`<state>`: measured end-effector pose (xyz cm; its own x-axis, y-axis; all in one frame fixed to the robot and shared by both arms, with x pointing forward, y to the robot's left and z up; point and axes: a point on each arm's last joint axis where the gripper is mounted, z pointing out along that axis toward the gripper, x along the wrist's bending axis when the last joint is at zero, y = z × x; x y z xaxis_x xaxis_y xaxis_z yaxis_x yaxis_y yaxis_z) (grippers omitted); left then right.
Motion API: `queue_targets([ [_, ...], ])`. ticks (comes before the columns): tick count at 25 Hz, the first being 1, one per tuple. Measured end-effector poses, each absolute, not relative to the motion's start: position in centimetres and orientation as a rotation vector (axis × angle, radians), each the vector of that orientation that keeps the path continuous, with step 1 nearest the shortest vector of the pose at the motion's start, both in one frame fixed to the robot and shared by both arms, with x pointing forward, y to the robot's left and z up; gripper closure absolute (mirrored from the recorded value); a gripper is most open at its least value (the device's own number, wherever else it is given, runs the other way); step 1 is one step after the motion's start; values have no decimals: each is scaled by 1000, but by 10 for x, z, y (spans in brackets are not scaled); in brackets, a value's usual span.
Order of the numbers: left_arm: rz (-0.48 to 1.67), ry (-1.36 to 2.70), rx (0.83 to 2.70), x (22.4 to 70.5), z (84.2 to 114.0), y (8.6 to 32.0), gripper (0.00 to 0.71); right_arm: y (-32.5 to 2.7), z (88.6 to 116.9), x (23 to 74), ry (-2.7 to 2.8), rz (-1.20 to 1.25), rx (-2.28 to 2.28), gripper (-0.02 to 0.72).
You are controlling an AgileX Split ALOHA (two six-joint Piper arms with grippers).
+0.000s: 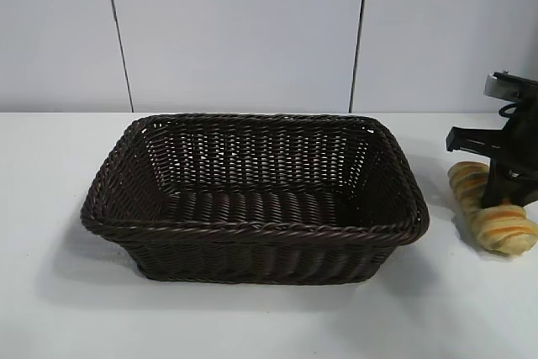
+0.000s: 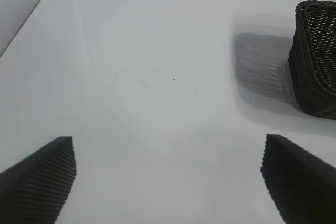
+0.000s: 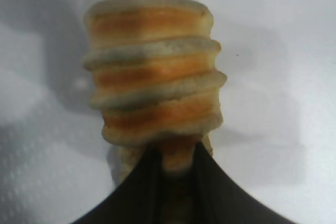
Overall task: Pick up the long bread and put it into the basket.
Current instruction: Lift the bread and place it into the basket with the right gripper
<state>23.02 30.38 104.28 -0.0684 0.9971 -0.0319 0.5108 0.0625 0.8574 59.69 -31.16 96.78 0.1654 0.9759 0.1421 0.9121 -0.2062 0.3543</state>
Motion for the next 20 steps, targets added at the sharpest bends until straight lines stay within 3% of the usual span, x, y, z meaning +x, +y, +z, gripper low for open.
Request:
queue_targets([
  [6, 910, 1664, 1525, 230, 1043, 304, 16, -310, 1031, 590, 1836, 589, 2189, 641],
  [12, 910, 1664, 1525, 230, 1043, 304, 16, -301, 1055, 592, 1920, 597, 2105, 641],
  [20, 910, 1664, 1525, 230, 1043, 304, 16, -212, 1075, 589, 2215, 701, 1735, 642],
])
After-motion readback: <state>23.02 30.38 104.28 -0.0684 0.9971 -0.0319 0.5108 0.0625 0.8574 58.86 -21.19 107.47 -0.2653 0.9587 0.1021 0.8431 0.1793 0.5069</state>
